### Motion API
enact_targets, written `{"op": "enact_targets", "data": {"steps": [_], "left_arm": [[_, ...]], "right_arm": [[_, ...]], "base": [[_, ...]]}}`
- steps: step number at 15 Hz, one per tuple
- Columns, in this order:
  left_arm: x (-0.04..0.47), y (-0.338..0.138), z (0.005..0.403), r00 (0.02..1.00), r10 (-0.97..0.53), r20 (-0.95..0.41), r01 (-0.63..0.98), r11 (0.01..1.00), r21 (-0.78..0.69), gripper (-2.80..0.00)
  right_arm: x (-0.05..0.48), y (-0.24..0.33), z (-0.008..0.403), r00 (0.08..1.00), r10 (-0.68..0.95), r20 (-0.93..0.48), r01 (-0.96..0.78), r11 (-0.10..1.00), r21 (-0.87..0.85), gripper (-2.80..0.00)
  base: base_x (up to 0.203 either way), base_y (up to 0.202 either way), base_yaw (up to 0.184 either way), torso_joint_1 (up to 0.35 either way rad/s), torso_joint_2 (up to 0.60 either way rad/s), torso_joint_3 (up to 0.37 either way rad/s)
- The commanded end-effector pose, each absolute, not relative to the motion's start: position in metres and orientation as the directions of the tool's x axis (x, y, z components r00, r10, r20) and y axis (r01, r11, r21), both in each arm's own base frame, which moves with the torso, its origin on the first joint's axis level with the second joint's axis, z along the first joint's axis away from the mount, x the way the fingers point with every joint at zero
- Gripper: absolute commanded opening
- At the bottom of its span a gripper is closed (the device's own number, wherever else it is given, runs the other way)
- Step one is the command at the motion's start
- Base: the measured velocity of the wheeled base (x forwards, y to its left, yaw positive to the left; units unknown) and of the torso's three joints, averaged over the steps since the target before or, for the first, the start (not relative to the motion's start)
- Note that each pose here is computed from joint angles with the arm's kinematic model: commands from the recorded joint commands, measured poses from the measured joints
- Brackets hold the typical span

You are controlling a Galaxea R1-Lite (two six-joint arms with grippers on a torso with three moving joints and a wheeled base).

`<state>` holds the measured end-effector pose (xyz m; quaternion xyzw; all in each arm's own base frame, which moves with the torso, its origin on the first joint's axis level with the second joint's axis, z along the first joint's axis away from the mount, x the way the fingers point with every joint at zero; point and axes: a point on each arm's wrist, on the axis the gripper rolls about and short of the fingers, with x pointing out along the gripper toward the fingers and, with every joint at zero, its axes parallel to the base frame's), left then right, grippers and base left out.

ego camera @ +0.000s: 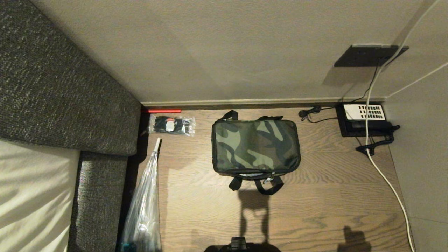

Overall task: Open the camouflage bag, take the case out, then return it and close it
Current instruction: Open the top of the storage box

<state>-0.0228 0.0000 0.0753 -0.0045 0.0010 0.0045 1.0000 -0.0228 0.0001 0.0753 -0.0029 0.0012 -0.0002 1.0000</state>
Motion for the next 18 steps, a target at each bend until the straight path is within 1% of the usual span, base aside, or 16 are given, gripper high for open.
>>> {"op": "enact_targets", "data": {"steps": [1, 18], "left_arm": [[-0.0227, 0.0000, 0.0747, 1.000, 0.009, -0.002, -0.009, 1.000, -0.009, -2.80], [-0.0227, 0.0000, 0.0744, 1.000, 0.009, -0.003, -0.009, 1.000, -0.009, -2.80]], "right_arm": [[-0.0227, 0.0001, 0.0754, 1.000, 0.000, -0.003, 0.000, 1.000, -0.006, -2.80], [-0.0227, 0.0001, 0.0754, 1.000, 0.000, -0.003, 0.000, 1.000, -0.006, -2.80]], "base": [[0.000, 0.000, 0.000, 0.000, 0.00, 0.000], [0.000, 0.000, 0.000, 0.000, 0.00, 0.000]]}}
